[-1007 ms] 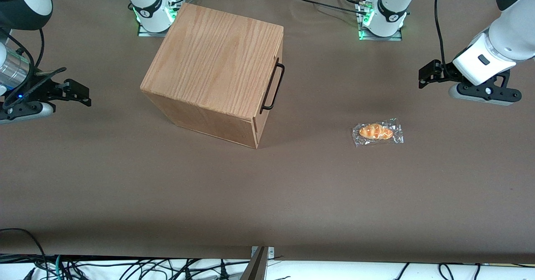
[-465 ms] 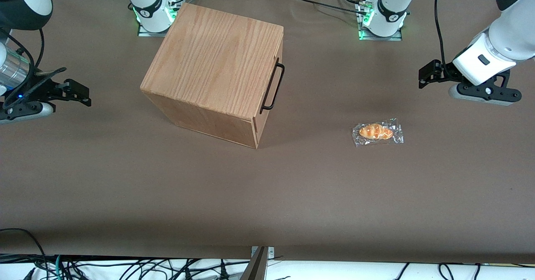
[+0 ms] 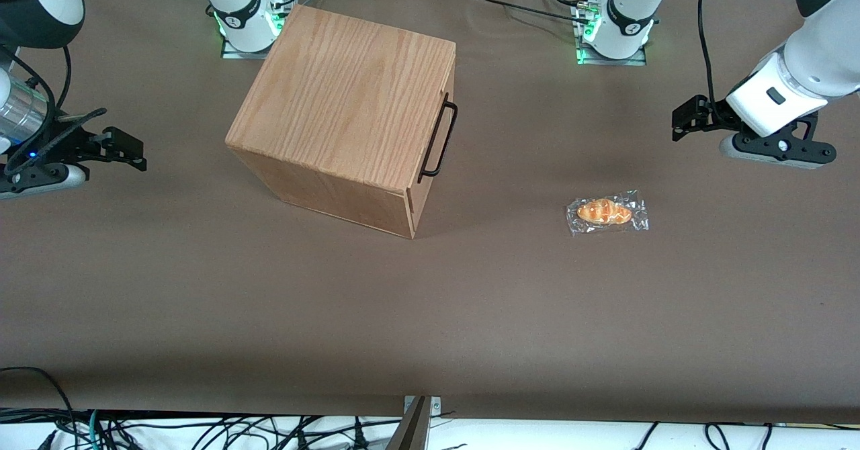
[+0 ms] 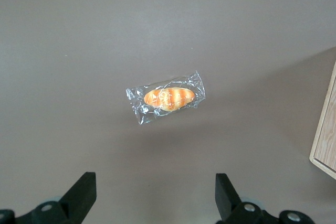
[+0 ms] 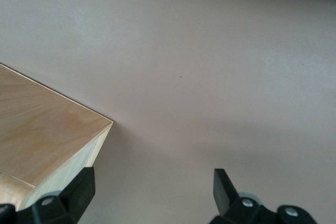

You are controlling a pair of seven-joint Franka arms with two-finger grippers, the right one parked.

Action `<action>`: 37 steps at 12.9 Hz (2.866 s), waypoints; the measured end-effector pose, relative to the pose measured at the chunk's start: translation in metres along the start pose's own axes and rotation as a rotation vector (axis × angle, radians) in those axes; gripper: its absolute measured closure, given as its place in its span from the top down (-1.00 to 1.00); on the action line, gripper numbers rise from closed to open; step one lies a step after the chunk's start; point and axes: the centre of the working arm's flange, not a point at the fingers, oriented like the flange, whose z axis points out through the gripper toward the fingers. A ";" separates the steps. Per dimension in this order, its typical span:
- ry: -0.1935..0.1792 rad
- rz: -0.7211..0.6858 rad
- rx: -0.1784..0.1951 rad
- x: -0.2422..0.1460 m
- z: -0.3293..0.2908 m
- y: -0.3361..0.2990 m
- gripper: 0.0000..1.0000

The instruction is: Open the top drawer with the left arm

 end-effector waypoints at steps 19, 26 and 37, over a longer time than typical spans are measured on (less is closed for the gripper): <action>-0.024 0.175 -0.017 -0.001 0.012 0.101 1.00; -0.083 0.310 -0.229 0.031 0.084 0.215 1.00; -0.065 0.428 -0.276 0.044 0.172 0.327 1.00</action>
